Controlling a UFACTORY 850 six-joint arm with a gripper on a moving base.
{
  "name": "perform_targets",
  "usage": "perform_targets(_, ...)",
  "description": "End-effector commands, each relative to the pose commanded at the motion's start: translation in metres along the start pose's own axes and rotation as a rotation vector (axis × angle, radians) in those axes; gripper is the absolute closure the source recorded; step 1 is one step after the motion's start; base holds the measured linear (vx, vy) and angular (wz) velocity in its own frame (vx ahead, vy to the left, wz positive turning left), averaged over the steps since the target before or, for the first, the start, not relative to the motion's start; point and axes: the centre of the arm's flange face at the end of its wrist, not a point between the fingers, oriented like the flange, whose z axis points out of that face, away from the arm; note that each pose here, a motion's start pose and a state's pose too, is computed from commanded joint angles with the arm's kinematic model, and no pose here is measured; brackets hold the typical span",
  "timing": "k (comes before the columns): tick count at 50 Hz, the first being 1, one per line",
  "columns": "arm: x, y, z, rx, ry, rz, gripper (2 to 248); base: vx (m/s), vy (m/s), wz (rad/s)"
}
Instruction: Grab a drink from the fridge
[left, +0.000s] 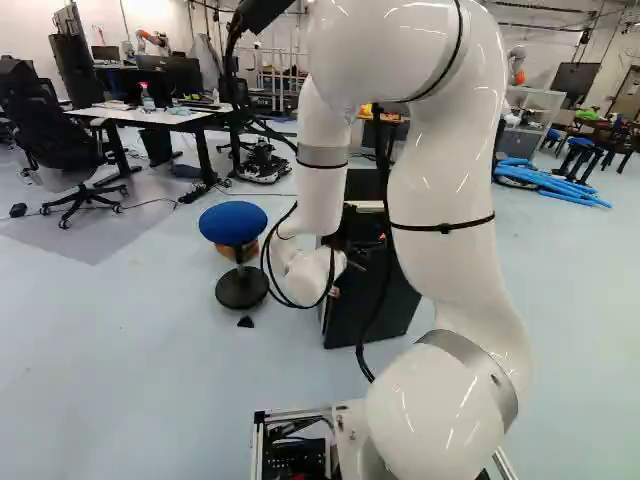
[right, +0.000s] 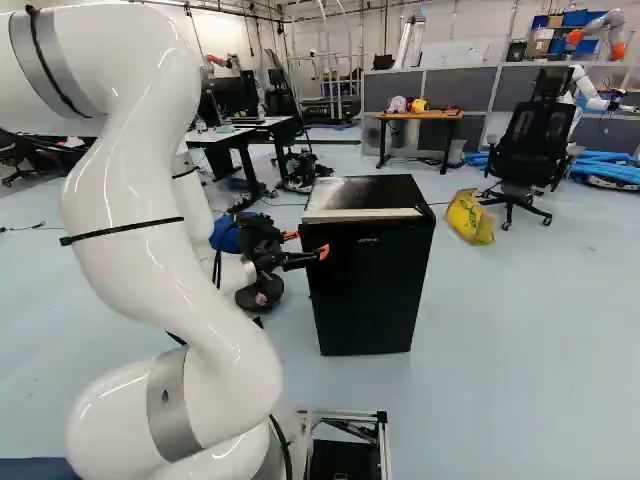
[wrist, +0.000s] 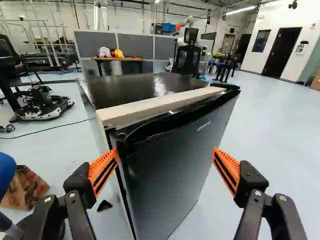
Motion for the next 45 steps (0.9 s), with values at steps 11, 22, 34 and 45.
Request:
perform_targets(11,-0.001,-0.004,-0.007,0.023,0.001,-0.005,3,0.000,0.000,0.000)
perform_targets(22,-0.002,-0.010,-0.013,0.047,0.002,-0.009,3,0.000,0.000,0.000)
perform_targets(34,-0.002,-0.023,-0.012,0.060,0.008,0.001,3,0.000,0.000,0.000)
perform_targets(45,-0.001,-0.036,-0.003,0.054,0.014,0.017,3,0.000,0.000,0.000)
